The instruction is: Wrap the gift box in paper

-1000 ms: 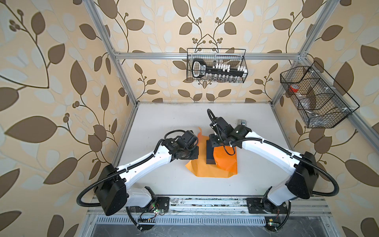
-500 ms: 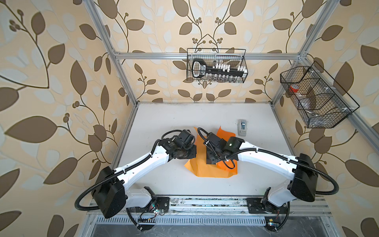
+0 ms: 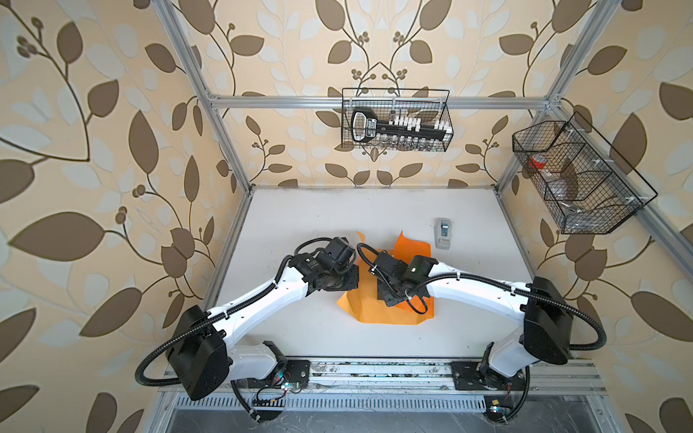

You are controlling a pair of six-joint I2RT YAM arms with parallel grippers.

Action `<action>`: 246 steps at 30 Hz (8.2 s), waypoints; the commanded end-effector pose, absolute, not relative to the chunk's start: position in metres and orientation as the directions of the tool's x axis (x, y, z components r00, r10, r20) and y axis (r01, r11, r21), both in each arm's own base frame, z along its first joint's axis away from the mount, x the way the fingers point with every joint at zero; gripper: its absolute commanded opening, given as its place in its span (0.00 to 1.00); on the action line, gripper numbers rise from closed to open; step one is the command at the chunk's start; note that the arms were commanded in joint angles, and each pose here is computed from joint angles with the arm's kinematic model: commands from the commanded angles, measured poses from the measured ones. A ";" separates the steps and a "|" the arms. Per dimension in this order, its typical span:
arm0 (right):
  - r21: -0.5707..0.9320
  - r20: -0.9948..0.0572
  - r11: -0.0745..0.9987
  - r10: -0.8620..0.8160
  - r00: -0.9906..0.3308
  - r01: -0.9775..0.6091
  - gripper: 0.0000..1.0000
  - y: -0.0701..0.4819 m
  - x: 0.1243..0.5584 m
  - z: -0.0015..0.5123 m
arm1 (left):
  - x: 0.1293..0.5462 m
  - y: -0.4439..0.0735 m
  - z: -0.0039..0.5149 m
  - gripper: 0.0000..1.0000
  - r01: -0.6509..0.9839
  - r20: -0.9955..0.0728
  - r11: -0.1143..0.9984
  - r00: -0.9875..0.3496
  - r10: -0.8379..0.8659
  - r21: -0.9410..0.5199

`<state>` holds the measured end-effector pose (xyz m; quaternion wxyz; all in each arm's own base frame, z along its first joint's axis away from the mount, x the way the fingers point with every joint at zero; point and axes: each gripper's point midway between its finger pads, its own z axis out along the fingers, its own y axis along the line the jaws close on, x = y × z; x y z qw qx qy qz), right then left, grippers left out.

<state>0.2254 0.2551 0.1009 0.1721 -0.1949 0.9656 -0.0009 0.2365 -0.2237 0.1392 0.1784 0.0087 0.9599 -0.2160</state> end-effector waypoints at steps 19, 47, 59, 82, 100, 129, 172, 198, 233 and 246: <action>0.233 -0.474 0.799 -0.405 -0.782 -0.555 0.00 0.315 0.211 0.141 | 0.234 -0.219 0.142 0.00 0.072 -0.339 0.906 -0.937 -0.083 -0.418; 0.579 -0.400 0.672 -0.260 -0.879 -0.462 0.00 0.328 0.213 0.111 | 0.237 -0.255 0.190 0.00 0.155 -0.346 0.787 -0.935 -0.078 -0.597; 0.673 -0.341 0.630 -0.202 -0.918 -0.388 0.00 0.322 0.204 0.092 | 0.241 -0.284 0.191 0.00 0.171 -0.284 0.726 -0.958 -0.034 -0.666; 0.790 -0.319 0.523 -0.095 -0.943 -0.320 0.10 0.318 0.201 0.102 | 0.261 -0.328 0.144 0.00 0.093 -0.144 0.652 -0.989 -0.026 -0.753; 0.691 -0.416 0.652 0.007 -0.909 -0.311 0.51 0.261 0.217 0.146 | 0.252 -0.321 0.097 0.00 -0.008 -0.023 0.712 -0.999 -0.035 -0.702; 0.773 -0.308 0.630 0.263 -0.914 -0.079 0.72 0.187 0.289 0.085 | 0.256 -0.323 0.114 0.00 0.012 -0.050 0.711 -0.998 -0.033 -0.703; 0.688 -0.314 0.717 0.156 -0.936 -0.112 0.61 0.230 0.278 0.073 | 0.246 -0.373 0.130 0.00 0.125 -0.064 0.687 -0.991 0.114 -0.716; 0.707 -0.323 0.694 0.151 -0.934 -0.132 0.65 0.242 0.271 0.089 | 0.240 -0.369 0.097 0.47 0.083 -0.041 0.675 -0.996 0.077 -0.733; 0.541 -0.454 0.814 0.069 -0.888 -0.213 0.73 0.204 0.283 0.127 | 0.220 -0.266 0.157 0.52 0.104 -0.223 0.848 -0.975 -0.018 -0.520; 0.496 -0.445 0.833 0.003 -0.895 -0.244 0.69 0.203 0.293 0.123 | 0.207 -0.229 0.156 0.67 0.029 -0.159 0.866 -0.986 -0.058 -0.498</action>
